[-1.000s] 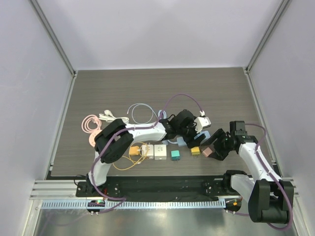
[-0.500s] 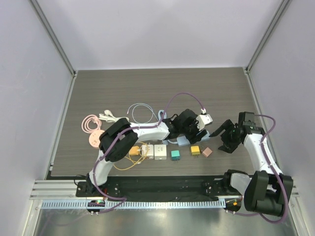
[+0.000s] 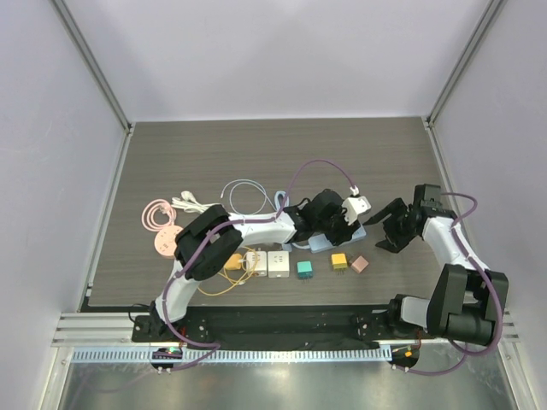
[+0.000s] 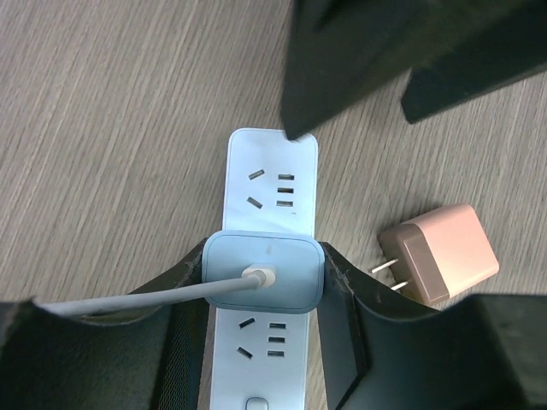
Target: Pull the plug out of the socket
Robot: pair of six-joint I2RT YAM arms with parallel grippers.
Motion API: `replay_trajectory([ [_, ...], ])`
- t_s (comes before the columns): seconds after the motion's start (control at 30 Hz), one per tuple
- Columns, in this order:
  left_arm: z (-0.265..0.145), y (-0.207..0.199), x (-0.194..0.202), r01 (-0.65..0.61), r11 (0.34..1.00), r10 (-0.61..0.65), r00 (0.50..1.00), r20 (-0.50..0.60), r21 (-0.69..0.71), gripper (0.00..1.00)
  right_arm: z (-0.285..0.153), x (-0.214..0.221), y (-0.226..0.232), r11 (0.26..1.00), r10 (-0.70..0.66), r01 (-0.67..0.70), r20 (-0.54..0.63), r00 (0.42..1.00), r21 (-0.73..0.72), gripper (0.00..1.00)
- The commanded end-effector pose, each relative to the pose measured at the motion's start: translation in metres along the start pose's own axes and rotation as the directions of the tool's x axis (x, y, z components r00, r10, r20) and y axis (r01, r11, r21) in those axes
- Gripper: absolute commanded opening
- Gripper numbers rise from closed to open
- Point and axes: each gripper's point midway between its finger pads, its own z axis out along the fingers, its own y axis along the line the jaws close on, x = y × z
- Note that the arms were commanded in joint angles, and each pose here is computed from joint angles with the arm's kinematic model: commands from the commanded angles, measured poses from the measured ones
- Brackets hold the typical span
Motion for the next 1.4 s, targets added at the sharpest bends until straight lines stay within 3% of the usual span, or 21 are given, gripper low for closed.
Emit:
replay_trajectory([
  [0.0, -0.007, 0.001, -0.043, -0.048, 0.999, 0.049, 0.99, 0.134, -0.011, 0.01, 0.001, -0.019, 0.03, 0.998, 0.052, -0.049, 0.049, 0.997, -0.047, 0.75],
  [0.43, -0.022, -0.003, -0.064, -0.228, 0.971, 0.237, 0.953, 0.189, -0.071, 0.0, 0.021, -0.006, 0.064, 0.994, 0.111, -0.111, 0.01, 0.994, -0.018, 0.75],
  [0.67, -0.027, 0.004, -0.07, -0.292, 0.947, 0.312, 0.933, 0.177, -0.132, 0.0, 0.024, 0.004, 0.06, 0.992, 0.125, -0.125, 0.015, 0.992, 0.006, 0.75],
  [1.37, -0.041, 0.007, -0.096, -0.35, 0.916, 0.387, 0.9, 0.201, -0.195, 0.0, 0.039, 0.018, 0.062, 0.99, 0.142, -0.142, -0.02, 0.99, 0.009, 0.66],
])
